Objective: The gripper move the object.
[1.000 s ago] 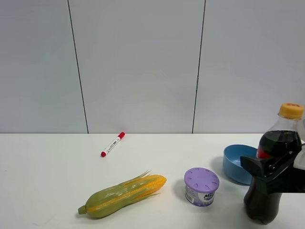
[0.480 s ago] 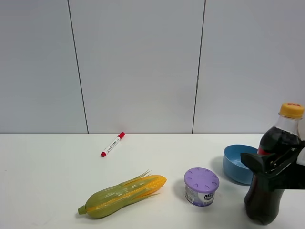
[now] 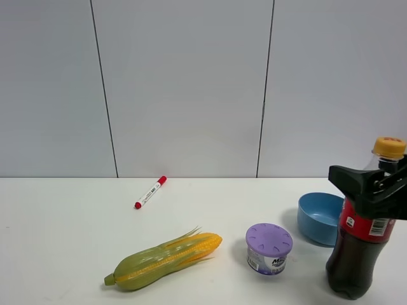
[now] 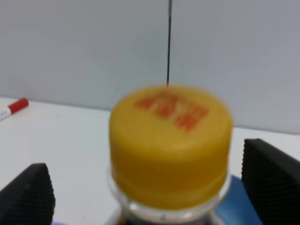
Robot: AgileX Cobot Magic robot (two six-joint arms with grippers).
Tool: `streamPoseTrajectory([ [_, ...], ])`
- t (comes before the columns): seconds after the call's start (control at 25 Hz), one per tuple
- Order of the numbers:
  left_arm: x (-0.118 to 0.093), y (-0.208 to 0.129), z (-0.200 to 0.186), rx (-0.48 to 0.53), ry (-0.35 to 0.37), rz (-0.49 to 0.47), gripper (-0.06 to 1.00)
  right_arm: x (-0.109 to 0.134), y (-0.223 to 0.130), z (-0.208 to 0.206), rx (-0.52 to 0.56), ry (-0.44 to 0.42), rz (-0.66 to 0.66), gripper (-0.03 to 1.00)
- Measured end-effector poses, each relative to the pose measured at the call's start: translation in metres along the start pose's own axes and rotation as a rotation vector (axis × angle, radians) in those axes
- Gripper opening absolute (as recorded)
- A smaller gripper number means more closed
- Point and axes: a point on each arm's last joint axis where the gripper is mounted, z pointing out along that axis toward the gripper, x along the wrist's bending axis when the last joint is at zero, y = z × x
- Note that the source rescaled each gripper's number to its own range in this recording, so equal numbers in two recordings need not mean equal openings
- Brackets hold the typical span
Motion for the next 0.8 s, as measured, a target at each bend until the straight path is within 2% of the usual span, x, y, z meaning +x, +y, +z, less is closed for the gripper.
streamPoseTrajectory([
  [0.4,0.0,0.0,0.0,0.0,0.0,0.0,1.0,-0.002,0.011,-0.004,-0.058,-0.011,0.012,0.65],
  [0.8,0.0,0.0,0.0,0.0,0.0,0.0,1.0,-0.002,0.044,-0.02,-0.236,-0.01,-0.008,0.65],
])
